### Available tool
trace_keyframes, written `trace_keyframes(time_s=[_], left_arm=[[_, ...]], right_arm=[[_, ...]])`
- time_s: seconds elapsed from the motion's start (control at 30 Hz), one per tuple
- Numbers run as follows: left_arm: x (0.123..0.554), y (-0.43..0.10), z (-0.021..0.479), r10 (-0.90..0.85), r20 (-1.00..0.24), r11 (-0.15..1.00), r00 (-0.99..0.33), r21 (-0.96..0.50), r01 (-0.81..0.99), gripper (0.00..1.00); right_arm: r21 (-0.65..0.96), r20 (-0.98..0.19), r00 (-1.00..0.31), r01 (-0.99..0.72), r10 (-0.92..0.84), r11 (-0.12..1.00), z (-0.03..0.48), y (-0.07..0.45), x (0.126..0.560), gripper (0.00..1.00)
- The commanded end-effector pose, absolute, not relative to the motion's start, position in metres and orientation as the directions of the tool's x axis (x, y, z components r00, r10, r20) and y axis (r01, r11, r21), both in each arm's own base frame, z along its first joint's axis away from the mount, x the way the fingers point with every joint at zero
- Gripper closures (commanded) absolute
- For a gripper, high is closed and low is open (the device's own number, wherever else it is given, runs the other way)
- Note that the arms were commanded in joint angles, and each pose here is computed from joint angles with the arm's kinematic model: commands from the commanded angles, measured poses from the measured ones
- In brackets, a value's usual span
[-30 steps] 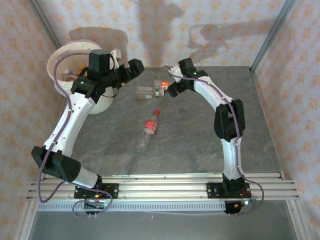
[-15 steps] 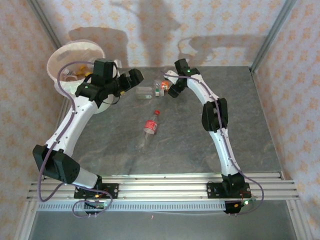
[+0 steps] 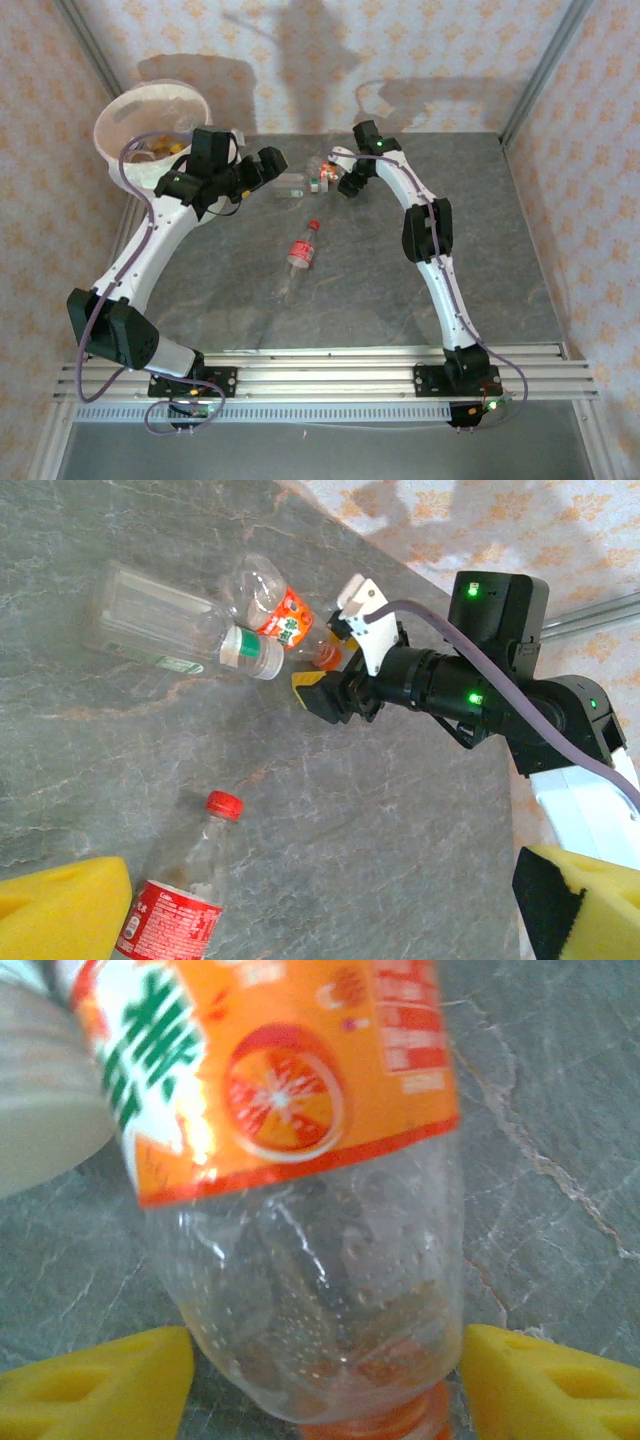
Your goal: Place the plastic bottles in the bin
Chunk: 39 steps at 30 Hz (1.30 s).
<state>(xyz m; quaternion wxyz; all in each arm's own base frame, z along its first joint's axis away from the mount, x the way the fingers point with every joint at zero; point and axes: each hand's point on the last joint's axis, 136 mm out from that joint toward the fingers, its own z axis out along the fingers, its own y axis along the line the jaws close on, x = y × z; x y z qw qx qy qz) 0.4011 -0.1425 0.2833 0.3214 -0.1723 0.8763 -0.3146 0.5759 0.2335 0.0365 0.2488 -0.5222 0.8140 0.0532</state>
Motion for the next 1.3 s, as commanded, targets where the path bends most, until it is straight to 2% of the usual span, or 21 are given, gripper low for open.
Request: trace_keyframes(time_s=[0.0, 0.1, 0.3, 0.37, 0.53, 0.67, 0.8, 0.9, 1.07, 1.27], left_arm=[[0.405, -0.146, 0.279, -0.511, -0.454, 0.741, -0.730, -0.663, -0.107, 0.00], [0.406, -0.147, 0.278, -0.511, -0.451, 0.740, -0.732, -0.664, -0.107, 0.00], [0.406, -0.147, 0.277, -0.510, -0.451, 0.742, -0.732, -0.661, -0.110, 0.00], [0.407, -0.148, 0.276, -0.510, -0.449, 0.740, -0.733, -0.663, -0.109, 0.00], [0.406, -0.151, 0.275, -0.501, -0.450, 0.742, -0.740, -0.663, -0.099, 0.00], [0.403, -0.150, 0.269, -0.513, -0.444, 0.736, -0.735, -0.668, -0.110, 0.00], [0.403, -0.153, 0.266, -0.545, -0.431, 0.702, -0.719, -0.704, -0.110, 0.00], [0.406, -0.165, 0.270, -0.548, -0.405, 0.651, -0.732, -0.756, -0.069, 0.00], [0.408, -0.210, 0.297, -0.491, -0.360, 0.471, -0.794, -0.876, 0.106, 0.00], [0.395, -0.241, 0.323, -0.402, -0.463, 0.464, -0.790, -0.847, 0.261, 0.00]], right_arm=[[-0.134, -0.417, -0.327, -0.901, -0.848, 0.413, 0.024, 0.231, 0.562, 0.39], [-0.137, -0.405, -0.333, -0.899, -0.852, 0.416, 0.025, 0.225, 0.560, 0.48], [-0.130, -0.478, -0.337, -0.886, -0.811, 0.445, 0.056, 0.228, 0.561, 0.71], [-0.138, -0.499, -0.336, -0.879, -0.799, 0.456, 0.066, 0.229, 0.561, 0.75], [-0.172, -0.569, -0.343, -0.839, -0.747, 0.516, 0.100, 0.228, 0.560, 0.80], [-0.232, -0.650, -0.383, -0.723, -0.657, 0.651, 0.134, 0.212, 0.556, 0.82], [-0.226, -0.757, -0.395, -0.589, -0.521, 0.776, 0.169, 0.195, 0.526, 0.84], [-0.140, -0.805, -0.432, -0.529, -0.407, 0.837, 0.191, 0.192, 0.491, 0.85], [-0.025, -0.846, -0.411, -0.604, -0.339, 0.796, 0.213, 0.213, 0.425, 0.82], [0.124, -0.875, -0.415, -0.690, -0.248, 0.714, 0.235, 0.251, 0.380, 0.82]])
